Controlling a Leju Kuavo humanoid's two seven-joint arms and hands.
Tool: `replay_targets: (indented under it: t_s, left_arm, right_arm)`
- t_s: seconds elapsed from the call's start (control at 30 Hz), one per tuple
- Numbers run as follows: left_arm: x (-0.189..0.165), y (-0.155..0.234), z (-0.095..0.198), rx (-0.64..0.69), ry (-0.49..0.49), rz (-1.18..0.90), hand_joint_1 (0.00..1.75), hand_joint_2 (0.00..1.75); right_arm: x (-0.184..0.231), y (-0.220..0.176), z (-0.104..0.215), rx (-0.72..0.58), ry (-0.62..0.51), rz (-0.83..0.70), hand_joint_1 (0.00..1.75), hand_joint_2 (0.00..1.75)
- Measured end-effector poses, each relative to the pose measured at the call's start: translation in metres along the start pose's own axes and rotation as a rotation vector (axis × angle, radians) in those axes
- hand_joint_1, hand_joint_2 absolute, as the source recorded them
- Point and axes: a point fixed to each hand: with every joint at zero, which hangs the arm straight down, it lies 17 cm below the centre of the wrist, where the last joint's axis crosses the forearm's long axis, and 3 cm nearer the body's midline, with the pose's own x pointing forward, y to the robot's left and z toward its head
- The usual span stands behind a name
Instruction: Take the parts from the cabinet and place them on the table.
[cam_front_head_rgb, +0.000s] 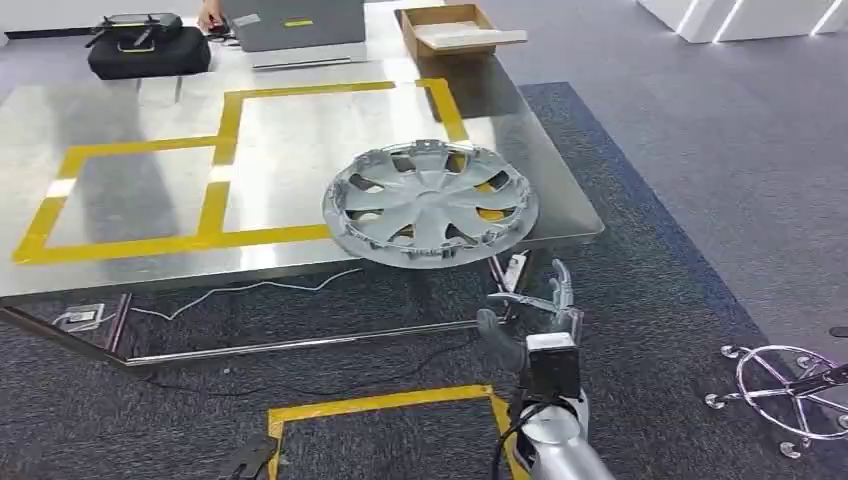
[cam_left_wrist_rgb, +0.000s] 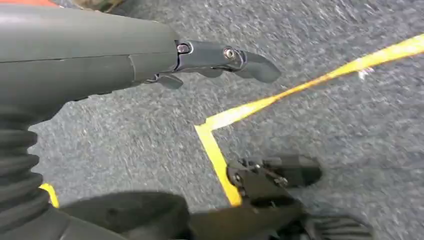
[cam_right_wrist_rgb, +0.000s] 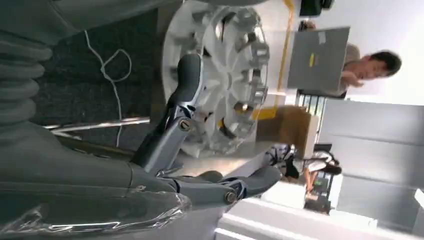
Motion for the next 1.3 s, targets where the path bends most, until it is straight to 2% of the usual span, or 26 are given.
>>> replay_targets:
  t_s: [0.8, 0.83, 0.9, 0.93, 1.13, 1.3]
  left_arm:
    - [-0.002, 0.002, 0.000, 0.006, 0.005, -0.008, 0.00, 0.00]
    - [-0.001, 0.003, -0.001, 0.006, 0.006, -0.008, 0.00, 1.75]
    - [-0.001, 0.003, -0.001, 0.007, 0.010, -0.005, 0.00, 1.75]
    - [-0.001, 0.003, -0.001, 0.008, 0.012, -0.001, 0.00, 0.00]
    - [-0.008, 0.003, 0.000, 0.008, 0.011, -0.006, 0.00, 0.00]
    - [-0.023, -0.002, 0.004, -0.003, 0.029, -0.019, 0.00, 0.00]
  right_arm:
    - [-0.003, -0.001, 0.002, 0.000, 0.008, 0.004, 0.00, 1.75]
    - [-0.003, -0.001, 0.002, -0.001, 0.008, 0.004, 0.00, 1.75]
    - [-0.003, -0.001, 0.002, 0.000, 0.007, 0.003, 0.00, 1.75]
    - [-0.003, -0.001, 0.002, 0.000, 0.008, 0.003, 0.00, 1.75]
    - [-0.015, -0.003, 0.020, -0.003, 0.048, 0.000, 0.00, 1.75]
    - [-0.030, -0.006, 0.050, 0.005, 0.096, 0.008, 0.00, 1.75]
